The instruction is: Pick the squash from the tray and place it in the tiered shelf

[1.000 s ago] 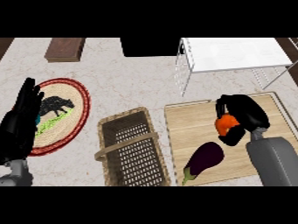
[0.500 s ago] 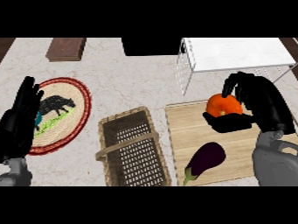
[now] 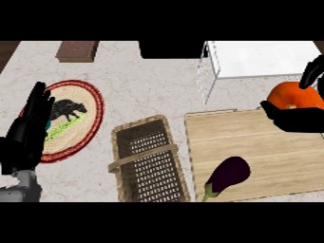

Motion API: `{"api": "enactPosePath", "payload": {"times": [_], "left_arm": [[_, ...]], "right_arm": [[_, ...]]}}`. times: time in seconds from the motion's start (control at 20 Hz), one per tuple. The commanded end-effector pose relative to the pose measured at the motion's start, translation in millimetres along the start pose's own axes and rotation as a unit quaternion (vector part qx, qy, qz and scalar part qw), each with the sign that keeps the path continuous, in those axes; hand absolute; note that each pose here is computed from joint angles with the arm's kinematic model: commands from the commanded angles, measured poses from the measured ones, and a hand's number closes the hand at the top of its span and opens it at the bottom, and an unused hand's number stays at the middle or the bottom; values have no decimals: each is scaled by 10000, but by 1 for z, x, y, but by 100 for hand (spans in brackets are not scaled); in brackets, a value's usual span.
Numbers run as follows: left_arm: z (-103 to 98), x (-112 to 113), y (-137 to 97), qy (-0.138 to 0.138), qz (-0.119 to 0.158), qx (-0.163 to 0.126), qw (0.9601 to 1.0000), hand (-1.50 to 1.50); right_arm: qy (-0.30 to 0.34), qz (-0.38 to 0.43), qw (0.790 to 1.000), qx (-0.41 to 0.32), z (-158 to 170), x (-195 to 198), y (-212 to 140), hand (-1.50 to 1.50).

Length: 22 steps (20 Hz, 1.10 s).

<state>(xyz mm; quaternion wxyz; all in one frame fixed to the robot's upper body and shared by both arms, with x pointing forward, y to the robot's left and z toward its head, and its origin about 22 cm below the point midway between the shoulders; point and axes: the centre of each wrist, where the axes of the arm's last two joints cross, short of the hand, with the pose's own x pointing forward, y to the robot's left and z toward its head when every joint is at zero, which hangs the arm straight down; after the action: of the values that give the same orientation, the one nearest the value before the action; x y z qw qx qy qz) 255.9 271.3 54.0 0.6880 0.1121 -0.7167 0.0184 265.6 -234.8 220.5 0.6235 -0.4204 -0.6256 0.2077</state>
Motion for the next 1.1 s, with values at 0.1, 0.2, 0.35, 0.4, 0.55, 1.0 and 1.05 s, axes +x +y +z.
{"api": "enactPosePath", "payload": {"times": [0.1, 0.2, 0.35, 0.4, 0.55, 1.0, 1.05], "left_arm": [[0, 2, 2, -44, 70, 32, 10000, 0], [1, 11, 10, 5, 7, -12, 10000, 0], [8, -3, -20, -73, -18, -45, 10000, 0], [2, -1, 10, 11, 54, -55, 10000, 0], [-6, 5, -18, 12, 59, -76, 10000, 0], [12, -1, -15, 26, 29, -142, 9999, 0], [-12, 5, -16, -27, 8, -35, 10000, 0]], "right_arm": [[141, -158, 9991, -375, -31, -15, -8, 150], [177, -187, 9986, -454, -47, -25, -4, 150], [212, -330, 9975, -584, -70, -47, 5, 150], [243, -301, 9979, -527, -79, -13, 9, 150], [213, -335, 9976, -562, -93, -40, 14, 150], [85, -461, 9955, -824, -132, -63, 63, 150], [43, -543, 9944, -911, -149, -61, 55, 150]]}}
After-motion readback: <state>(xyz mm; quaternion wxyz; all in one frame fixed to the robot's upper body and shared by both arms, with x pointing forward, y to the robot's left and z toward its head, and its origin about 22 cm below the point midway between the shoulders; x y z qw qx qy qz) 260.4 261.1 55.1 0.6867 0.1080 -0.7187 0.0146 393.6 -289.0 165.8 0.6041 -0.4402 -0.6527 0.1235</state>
